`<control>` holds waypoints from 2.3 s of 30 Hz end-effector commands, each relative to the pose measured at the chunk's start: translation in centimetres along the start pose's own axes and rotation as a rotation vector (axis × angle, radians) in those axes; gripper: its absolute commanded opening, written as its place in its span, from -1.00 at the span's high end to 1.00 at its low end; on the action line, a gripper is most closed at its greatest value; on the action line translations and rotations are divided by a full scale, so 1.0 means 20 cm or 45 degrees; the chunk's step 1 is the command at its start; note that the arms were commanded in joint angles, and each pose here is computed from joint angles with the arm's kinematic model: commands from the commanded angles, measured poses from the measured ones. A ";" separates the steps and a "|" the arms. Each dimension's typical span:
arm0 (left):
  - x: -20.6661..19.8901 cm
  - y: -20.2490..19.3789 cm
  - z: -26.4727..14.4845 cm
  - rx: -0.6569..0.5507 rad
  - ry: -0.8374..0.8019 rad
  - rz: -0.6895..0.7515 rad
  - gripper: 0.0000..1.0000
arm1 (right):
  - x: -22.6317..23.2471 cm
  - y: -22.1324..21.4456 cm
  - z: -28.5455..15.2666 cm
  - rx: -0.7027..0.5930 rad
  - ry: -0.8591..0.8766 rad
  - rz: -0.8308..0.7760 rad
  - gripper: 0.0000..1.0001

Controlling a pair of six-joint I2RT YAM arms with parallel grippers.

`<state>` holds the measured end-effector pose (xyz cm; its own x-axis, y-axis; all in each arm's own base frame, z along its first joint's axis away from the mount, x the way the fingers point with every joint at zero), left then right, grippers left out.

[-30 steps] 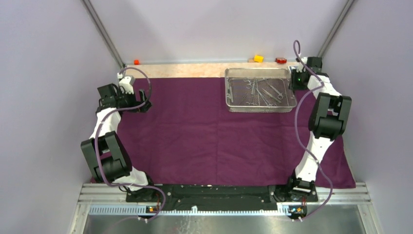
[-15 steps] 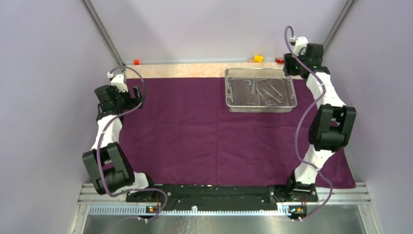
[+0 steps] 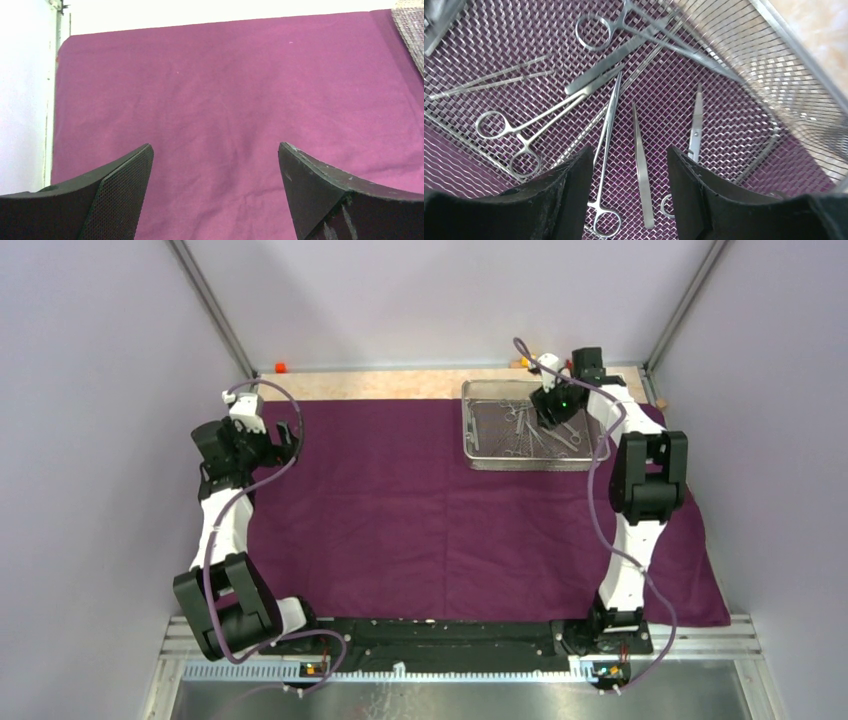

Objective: Open and lay out the surgical kit
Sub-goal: Move the container from the surgical kit, then pick up the medical item from the container, then place the medical item in the surgical kit.

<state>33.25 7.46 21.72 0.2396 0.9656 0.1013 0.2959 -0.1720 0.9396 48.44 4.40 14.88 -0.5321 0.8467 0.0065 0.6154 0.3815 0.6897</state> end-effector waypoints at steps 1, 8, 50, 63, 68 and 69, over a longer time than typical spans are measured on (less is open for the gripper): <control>-0.03 0.06 -0.02 -0.089 -0.076 0.053 -0.98 | -0.02 -0.01 0.02 0.071 0.080 -0.120 -0.11; -0.02 0.07 0.02 -0.089 -0.110 0.050 -0.98 | -0.05 -0.10 0.10 0.192 0.083 -0.182 0.03; -0.65 0.51 0.20 -0.273 -0.632 -0.013 -0.98 | 0.52 0.56 -0.50 -0.650 0.451 0.550 1.00; -1.30 0.61 0.32 -0.100 -0.819 -0.092 -0.81 | 0.88 0.36 -0.43 -0.625 0.811 1.059 1.00; -1.54 0.58 0.38 0.076 -0.866 -0.136 -0.68 | 0.95 0.34 -0.44 -0.609 0.840 1.100 1.00; -1.59 0.58 0.39 0.104 -0.888 -0.143 -0.67 | 0.96 0.34 -0.45 -0.613 0.840 1.101 1.00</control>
<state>36.17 -24.36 26.72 0.7681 0.6094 -0.1967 0.3352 -0.1208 0.9344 38.14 19.03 21.75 -0.2325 0.4252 0.8747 0.7613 -0.4801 0.4357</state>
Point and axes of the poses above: each gripper's point midway between its finger pads, its own z axis out along the fingers, its own x axis along the line the jaws close on, y = z × x, the point moved 6 cm from there along -z, back along the fingers, and after that the axes turned 11 degrees about z, right-handed, at the moved point
